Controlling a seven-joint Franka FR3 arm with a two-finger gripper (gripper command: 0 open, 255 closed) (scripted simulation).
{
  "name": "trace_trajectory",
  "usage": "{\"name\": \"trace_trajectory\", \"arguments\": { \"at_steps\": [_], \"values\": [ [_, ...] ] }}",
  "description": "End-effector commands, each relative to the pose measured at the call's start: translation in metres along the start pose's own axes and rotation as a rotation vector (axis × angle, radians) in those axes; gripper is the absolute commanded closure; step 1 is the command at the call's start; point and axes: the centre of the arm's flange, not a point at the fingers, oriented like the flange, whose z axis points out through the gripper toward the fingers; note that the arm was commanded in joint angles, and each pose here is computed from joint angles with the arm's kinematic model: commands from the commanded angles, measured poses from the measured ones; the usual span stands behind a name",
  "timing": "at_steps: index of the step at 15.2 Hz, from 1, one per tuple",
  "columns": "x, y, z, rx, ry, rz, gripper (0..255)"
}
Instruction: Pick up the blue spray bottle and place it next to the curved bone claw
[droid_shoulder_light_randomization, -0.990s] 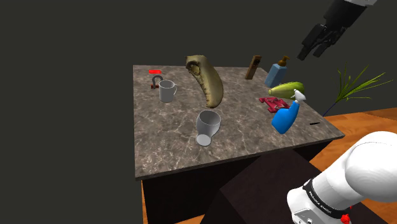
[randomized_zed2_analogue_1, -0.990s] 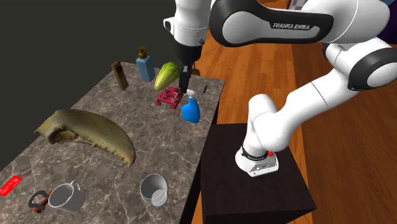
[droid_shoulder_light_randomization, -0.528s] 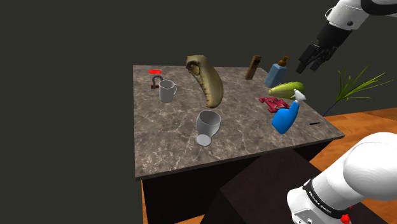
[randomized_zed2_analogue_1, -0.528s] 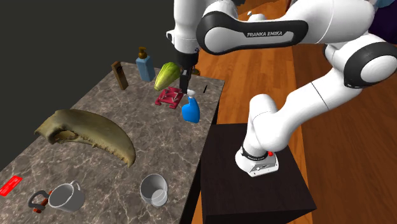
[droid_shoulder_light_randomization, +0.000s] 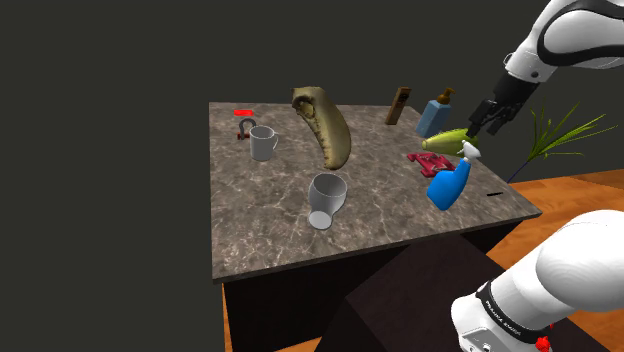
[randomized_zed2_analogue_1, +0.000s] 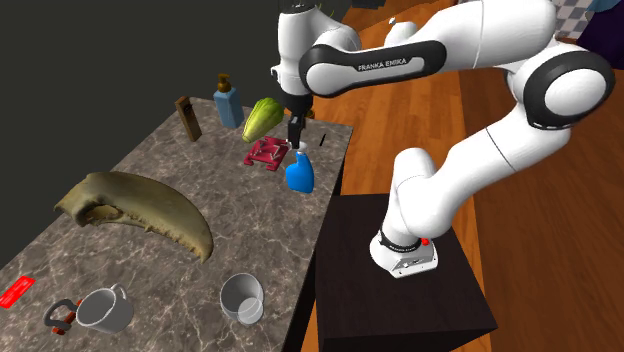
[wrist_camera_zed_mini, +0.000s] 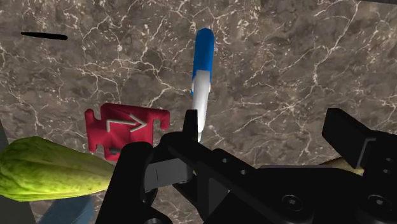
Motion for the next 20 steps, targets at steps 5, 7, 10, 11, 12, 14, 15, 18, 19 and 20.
{"name": "trace_trajectory", "arguments": {
  "at_steps": [5, 7, 10, 11, 12, 14, 15, 18, 19, 20],
  "values": [
    [0.004, 0.044, 0.05, 0.01, -0.035, 0.029, 0],
    [0.003, 0.044, 0.061, 0.01, -0.035, 0.029, 0],
    [0.003, 0.044, 0.076, 0.01, -0.035, 0.029, 0],
    [0.003, 0.044, 0.082, 0.01, -0.035, 0.029, 0],
    [0.003, 0.043, 0.085, 0.01, -0.035, 0.029, 0],
    [0.003, 0.043, 0.085, 0.01, -0.035, 0.029, 0],
    [0.003, 0.043, 0.085, 0.01, -0.035, 0.029, 0],
    [0.003, 0.043, 0.085, 0.01, -0.035, 0.029, 0],
    [0.003, 0.044, 0.085, 0.01, -0.035, 0.029, 0],
    [0.003, 0.044, 0.085, 0.01, -0.035, 0.029, 255]
  ]
}}
